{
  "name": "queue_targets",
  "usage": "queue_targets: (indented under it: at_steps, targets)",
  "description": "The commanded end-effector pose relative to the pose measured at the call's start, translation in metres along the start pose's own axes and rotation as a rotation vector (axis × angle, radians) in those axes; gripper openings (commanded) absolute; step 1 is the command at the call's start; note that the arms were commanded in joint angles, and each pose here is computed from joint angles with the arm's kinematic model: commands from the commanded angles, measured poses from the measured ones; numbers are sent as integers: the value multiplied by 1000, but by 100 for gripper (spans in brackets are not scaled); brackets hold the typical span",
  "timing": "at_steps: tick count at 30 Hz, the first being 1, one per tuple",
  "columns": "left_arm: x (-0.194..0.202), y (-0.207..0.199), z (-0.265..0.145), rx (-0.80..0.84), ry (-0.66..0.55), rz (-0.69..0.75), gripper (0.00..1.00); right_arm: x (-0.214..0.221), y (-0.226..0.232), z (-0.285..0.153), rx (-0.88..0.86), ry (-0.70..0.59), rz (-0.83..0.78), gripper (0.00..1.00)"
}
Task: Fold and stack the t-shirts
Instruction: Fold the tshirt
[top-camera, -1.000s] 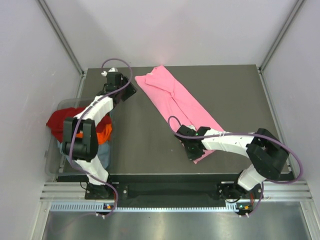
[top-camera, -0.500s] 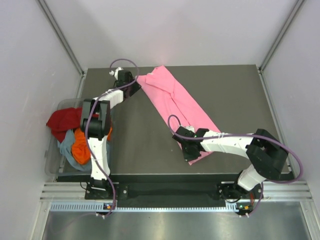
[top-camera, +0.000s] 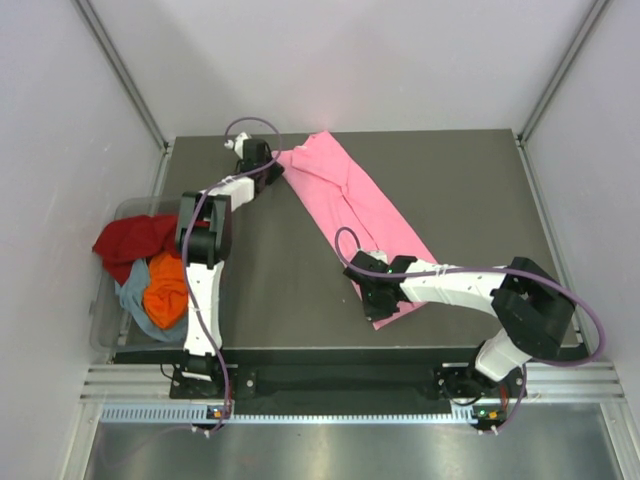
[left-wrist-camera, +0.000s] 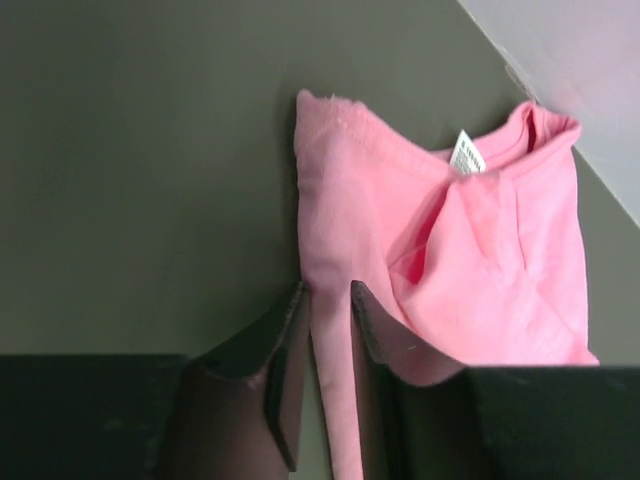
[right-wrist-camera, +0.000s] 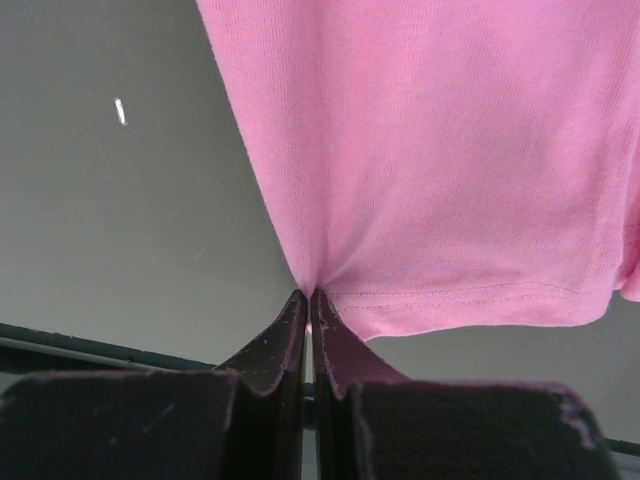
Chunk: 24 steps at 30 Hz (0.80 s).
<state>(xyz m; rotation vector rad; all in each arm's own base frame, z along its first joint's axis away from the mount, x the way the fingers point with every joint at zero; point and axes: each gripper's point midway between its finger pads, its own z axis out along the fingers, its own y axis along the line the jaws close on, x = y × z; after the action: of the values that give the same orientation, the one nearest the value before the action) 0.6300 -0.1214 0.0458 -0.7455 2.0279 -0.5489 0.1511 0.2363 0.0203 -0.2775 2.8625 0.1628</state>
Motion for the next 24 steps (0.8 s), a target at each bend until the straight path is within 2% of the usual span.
queue_targets:
  at_steps: [1,2,3,6,17,22,24]
  targets:
    - [-13,-2,13,6,-53,9,23,-6,21,-6,-54,-17,8,0]
    - [-17,-7,16,16,-62,9,19,-6,20,-6,-52,-15,8,0]
    - [-18,-7,19,17,-63,8,10,-5,20,-4,-49,-14,7,0]
    - [-20,-10,31,23,-64,8,0,-3,19,-2,-34,-5,25,0]
    - [-33,-5,47,-24,-115,25,0,-13,71,-4,-102,-16,139,0]
    - [-32,-2,50,-36,-118,13,0,-15,84,3,-71,-4,168,0]
    - [-32,-2,50,-34,-107,18,0,-20,97,0,-91,-11,188,3]
